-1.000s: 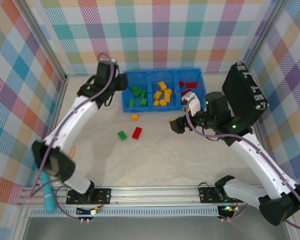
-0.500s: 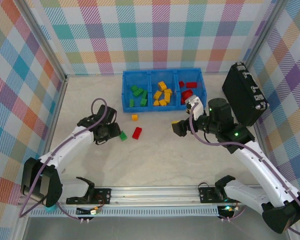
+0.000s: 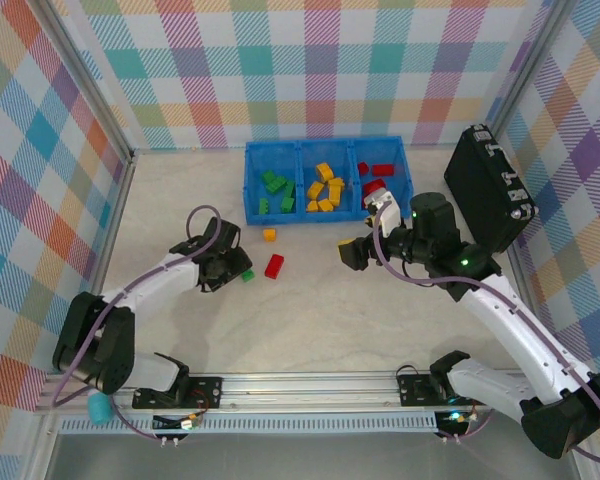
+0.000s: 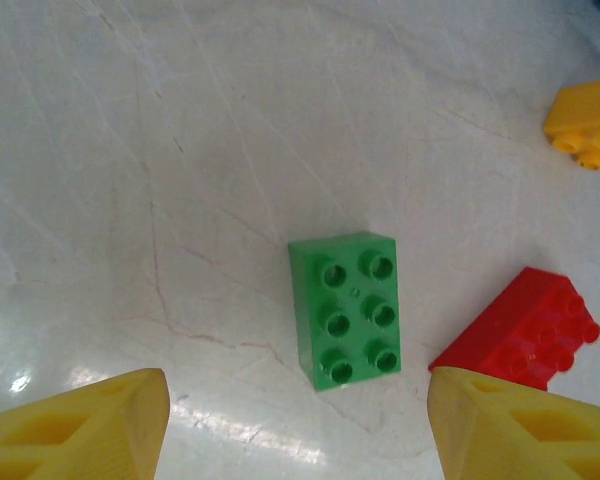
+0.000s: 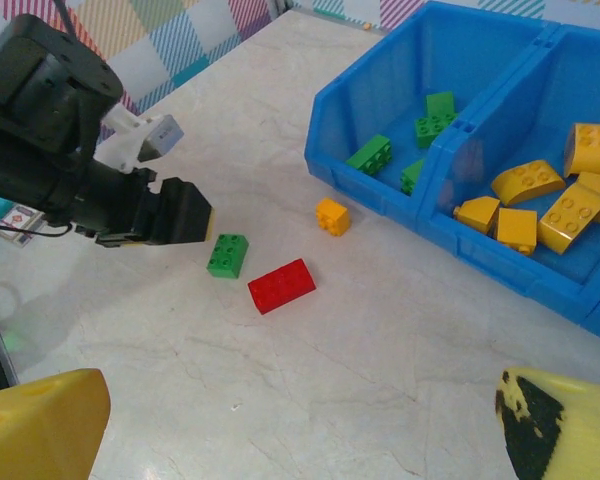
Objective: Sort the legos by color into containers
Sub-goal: Pick up the lego from the center of the table.
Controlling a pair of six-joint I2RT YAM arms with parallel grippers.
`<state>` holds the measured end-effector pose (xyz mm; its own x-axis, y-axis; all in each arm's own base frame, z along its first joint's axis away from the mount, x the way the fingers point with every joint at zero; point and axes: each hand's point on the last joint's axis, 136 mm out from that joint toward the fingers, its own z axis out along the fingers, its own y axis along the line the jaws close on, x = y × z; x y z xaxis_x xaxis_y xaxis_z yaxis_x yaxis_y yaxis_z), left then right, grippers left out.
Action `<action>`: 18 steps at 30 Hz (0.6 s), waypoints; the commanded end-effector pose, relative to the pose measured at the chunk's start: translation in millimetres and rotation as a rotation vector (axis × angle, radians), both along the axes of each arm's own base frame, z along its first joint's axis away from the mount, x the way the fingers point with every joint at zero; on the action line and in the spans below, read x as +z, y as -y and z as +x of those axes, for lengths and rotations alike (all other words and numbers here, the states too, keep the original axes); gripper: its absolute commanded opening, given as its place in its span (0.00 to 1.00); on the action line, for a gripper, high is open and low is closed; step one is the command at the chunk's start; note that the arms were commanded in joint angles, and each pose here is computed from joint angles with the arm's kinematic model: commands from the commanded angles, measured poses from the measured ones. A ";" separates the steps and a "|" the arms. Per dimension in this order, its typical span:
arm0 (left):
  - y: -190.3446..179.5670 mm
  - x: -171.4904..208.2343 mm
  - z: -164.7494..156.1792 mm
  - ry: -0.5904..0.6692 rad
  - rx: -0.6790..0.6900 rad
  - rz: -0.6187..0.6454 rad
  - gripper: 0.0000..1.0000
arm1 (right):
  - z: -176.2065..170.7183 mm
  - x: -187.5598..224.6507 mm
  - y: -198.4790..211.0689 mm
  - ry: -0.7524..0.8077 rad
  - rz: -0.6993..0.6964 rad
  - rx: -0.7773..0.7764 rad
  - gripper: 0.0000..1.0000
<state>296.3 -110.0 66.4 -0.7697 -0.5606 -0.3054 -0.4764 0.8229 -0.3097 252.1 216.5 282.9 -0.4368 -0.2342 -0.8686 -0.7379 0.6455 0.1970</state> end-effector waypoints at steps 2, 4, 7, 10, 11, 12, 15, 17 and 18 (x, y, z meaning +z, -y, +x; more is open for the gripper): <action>6.7 -0.5 14.4 0.034 0.051 -0.029 0.70 | -5.2 12.1 -4.8 0.010 0.032 0.029 0.99; 10.2 -6.7 17.4 0.021 0.047 -0.033 0.70 | -5.3 10.8 -5.0 0.005 0.031 0.030 0.99; 15.8 -18.3 20.5 0.002 0.037 -0.044 0.69 | -4.9 10.1 -4.1 0.005 0.028 0.025 0.99; 20.3 -29.1 22.9 0.000 0.037 -0.057 0.65 | -4.6 9.2 -4.2 0.001 0.029 0.023 0.99; 23.8 -29.3 28.5 0.020 0.037 -0.074 0.64 | -4.5 8.7 -4.6 -0.001 0.029 0.023 0.99; 26.2 -32.2 29.4 0.015 0.036 -0.080 0.63 | -3.9 7.5 -4.7 -0.005 0.028 0.022 0.99; 30.7 -39.2 30.5 0.001 0.026 -0.075 0.61 | -3.2 3.9 -4.3 -0.012 0.018 0.019 0.99; 31.5 -42.5 30.4 -0.008 0.024 -0.070 0.57 | -3.3 3.0 -3.6 -0.011 0.016 0.017 0.99; 31.4 -44.6 29.2 -0.015 0.022 -0.065 0.54 | -3.3 2.9 -3.0 -0.010 0.016 0.014 0.99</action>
<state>320.7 -127.0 26.4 -0.7514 -0.6011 -0.2723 -0.5166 0.7926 -0.3239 251.3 217.3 282.7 -0.4439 -0.2297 -0.8661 -0.7374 0.6428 0.2074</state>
